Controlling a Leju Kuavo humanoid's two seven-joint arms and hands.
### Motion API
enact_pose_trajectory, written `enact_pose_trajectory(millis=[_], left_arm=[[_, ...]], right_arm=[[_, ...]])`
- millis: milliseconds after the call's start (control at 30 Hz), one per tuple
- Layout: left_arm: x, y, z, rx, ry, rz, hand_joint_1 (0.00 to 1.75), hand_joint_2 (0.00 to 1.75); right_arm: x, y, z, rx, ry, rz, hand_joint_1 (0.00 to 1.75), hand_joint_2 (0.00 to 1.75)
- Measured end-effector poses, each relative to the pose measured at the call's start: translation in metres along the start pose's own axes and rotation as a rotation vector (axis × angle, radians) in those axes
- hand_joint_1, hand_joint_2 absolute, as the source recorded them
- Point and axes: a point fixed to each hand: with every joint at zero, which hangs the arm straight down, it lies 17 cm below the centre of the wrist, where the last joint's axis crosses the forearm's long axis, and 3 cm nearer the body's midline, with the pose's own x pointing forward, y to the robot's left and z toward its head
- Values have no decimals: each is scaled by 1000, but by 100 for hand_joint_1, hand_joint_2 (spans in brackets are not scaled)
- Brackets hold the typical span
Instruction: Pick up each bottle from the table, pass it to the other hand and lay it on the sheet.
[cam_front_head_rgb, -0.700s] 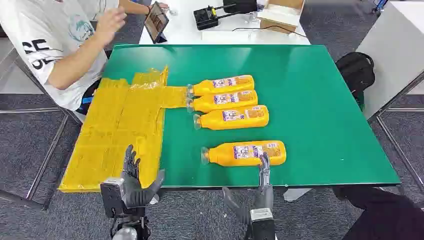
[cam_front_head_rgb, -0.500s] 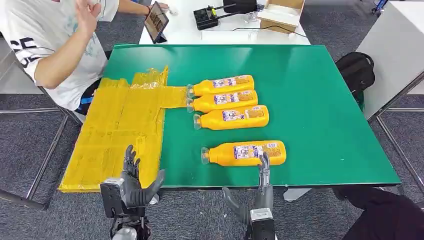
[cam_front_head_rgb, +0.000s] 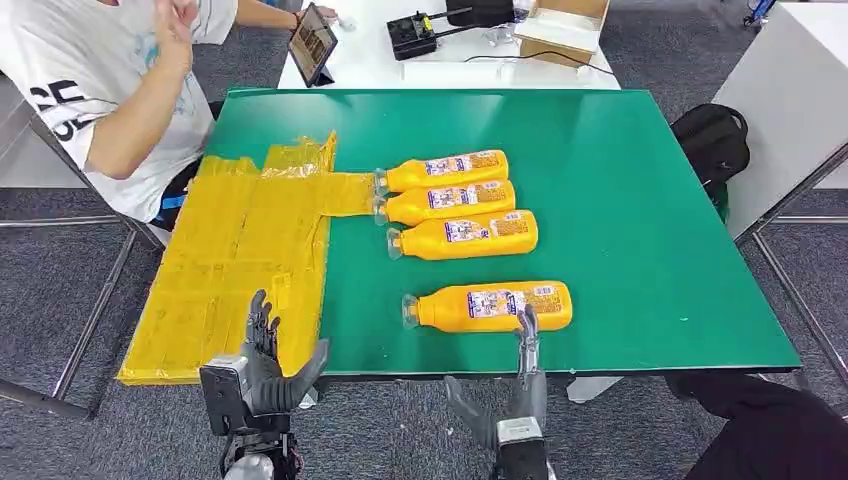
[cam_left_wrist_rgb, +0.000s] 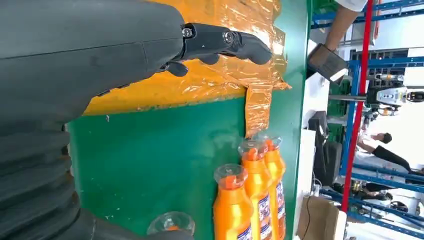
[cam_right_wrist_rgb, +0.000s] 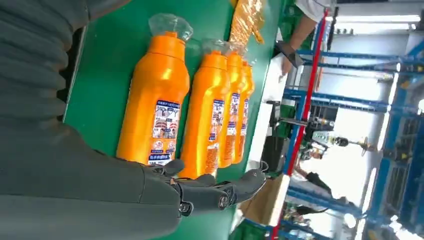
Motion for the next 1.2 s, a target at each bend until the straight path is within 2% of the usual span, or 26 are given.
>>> enact_pose_trajectory(millis=[200, 333, 467, 700, 900, 1200], left_arm=[[4, -2, 0, -20, -21, -1, 0, 175], [9, -4, 0, -33, -49, -9, 0, 175], [10, -6, 0, -41, -59, -12, 0, 175], [11, -7, 0, -44, -62, -11, 0, 175], [8, -13, 1, -59, -59, -6, 0, 175], [1, -23, -1, -91, -47, 9, 0, 175]], right_arm=[[26, -1, -14, 75, -85, 187, 0, 175], [41, -10, -34, 110, -118, 354, 0, 175], [35, -23, -64, 135, -84, 524, 0, 175], [37, -41, -88, 85, -86, 586, 0, 175], [-3, -41, -104, 137, 41, 687, 0, 175], [-107, -43, -79, 308, 276, 777, 0, 175]])
